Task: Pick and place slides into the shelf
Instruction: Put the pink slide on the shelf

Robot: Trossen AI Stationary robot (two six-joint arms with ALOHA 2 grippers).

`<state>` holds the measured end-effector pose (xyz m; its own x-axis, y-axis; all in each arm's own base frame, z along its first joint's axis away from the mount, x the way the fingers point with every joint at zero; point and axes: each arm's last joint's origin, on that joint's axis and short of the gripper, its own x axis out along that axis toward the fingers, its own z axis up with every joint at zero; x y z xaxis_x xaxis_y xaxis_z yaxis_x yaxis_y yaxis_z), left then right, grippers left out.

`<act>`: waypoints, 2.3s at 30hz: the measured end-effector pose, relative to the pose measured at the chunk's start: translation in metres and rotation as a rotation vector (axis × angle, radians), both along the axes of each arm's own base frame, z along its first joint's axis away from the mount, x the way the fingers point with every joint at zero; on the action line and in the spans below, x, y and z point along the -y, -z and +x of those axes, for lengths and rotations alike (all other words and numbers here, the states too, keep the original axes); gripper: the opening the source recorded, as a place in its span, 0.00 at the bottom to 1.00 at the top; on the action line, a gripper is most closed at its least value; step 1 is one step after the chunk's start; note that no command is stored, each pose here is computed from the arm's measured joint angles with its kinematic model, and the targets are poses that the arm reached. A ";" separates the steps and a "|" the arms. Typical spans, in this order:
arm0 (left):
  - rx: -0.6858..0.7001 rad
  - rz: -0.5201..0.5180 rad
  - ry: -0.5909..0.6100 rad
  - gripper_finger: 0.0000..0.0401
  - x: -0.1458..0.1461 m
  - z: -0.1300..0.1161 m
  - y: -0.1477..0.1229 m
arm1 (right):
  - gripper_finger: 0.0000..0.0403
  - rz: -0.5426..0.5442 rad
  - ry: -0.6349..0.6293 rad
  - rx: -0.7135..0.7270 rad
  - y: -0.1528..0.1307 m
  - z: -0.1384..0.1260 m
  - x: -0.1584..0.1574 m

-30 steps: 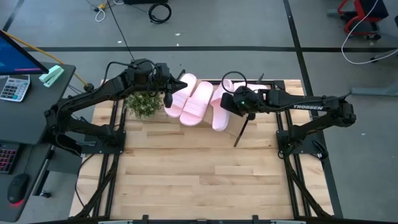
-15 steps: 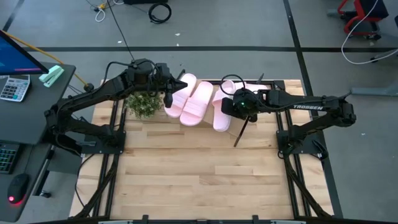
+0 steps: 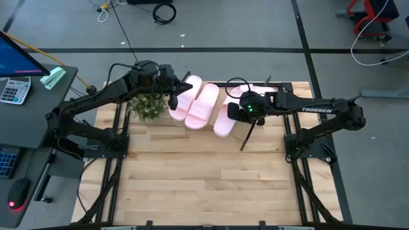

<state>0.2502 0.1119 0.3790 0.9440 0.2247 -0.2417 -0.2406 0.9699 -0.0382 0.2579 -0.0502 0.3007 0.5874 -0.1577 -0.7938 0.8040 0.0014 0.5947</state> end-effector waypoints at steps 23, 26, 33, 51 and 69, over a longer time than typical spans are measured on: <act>-0.001 0.000 -0.002 0.05 0.000 0.000 0.000 | 0.48 0.064 -0.082 -0.044 0.001 -0.007 0.002; -0.002 0.000 -0.002 0.03 0.000 0.000 0.000 | 0.46 0.051 -0.080 -0.074 0.002 -0.011 0.002; -0.003 -0.001 -0.002 0.02 0.000 0.000 0.000 | 0.43 -0.019 -0.048 -0.093 0.002 -0.013 0.010; -0.008 -0.005 -0.002 0.03 0.000 0.000 0.001 | 0.43 -0.073 -0.086 -0.074 0.000 -0.012 0.018; -0.006 -0.010 -0.005 0.03 0.000 0.000 0.001 | 0.43 -0.121 -0.092 0.002 -0.005 -0.007 0.025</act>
<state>0.2500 0.1120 0.3783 0.9414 0.2272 -0.2495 -0.2459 0.9682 -0.0463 0.2508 -0.0751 0.3060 0.6053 -0.1976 -0.7711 0.7960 0.1468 0.5872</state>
